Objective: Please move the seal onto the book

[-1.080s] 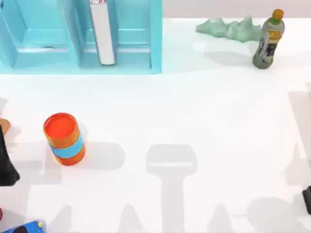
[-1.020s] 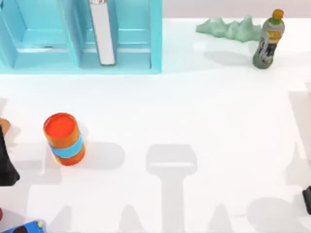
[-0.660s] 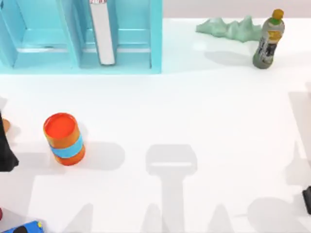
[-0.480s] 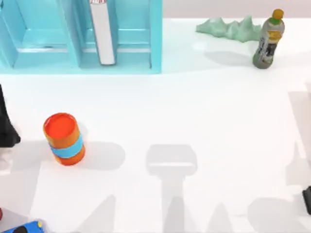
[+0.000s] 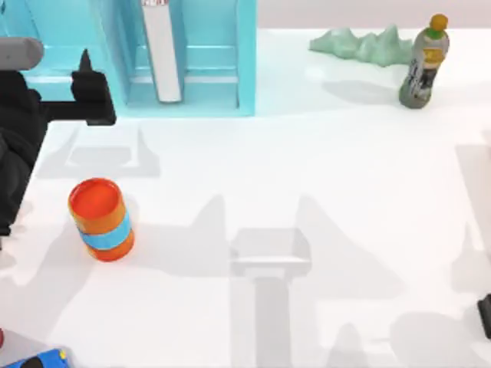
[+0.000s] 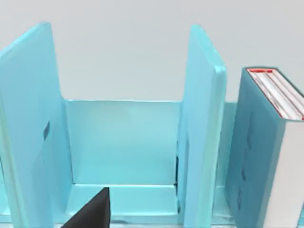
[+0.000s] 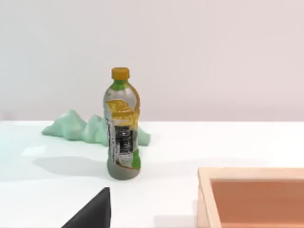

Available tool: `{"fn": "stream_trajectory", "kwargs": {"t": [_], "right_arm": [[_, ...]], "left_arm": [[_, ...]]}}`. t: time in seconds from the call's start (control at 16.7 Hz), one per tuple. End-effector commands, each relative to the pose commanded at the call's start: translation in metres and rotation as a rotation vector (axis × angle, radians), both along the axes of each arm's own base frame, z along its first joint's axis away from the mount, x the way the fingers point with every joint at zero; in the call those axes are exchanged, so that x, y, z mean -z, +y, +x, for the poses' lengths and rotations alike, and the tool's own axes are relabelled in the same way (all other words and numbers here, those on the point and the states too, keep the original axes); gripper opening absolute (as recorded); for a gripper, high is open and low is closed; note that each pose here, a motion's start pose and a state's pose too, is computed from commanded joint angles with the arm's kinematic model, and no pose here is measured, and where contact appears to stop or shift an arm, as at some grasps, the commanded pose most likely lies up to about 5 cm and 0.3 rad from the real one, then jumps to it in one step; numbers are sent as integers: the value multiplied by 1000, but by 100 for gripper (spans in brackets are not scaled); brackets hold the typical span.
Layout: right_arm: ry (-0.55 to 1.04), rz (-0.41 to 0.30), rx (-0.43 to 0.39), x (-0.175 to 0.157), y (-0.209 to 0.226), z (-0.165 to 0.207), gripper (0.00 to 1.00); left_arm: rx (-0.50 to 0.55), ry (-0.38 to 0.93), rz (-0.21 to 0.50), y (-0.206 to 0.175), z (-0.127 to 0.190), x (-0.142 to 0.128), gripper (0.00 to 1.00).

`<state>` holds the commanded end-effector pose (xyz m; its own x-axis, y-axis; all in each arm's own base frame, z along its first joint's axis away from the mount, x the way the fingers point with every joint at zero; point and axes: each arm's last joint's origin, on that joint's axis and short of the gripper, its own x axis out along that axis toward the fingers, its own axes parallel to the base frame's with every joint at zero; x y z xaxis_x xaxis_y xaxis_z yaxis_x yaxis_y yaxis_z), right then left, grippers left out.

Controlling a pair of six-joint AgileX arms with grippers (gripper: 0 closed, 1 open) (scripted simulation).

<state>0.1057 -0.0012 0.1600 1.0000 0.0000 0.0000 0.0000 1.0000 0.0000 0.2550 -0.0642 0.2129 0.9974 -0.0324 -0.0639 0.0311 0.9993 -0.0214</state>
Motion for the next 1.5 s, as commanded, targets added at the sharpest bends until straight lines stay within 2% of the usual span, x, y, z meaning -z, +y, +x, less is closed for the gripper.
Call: {"fn": "stream_trajectory", "kwargs": {"t": [0.3,0.6,1.14,1.5], "right_arm": [[0,0,0,0,0,0,100],[0,0,0,0,0,0,100],[0,0,0,0,0,0,100],[0,0,0,0,0,0,100]], "left_arm": [[12,61,26,-52,66,67,100],[18,44,29,-84,91,115,100],[15,39,28,-87,95,123,100],[20,31,25,-92,124,118,100]]}}
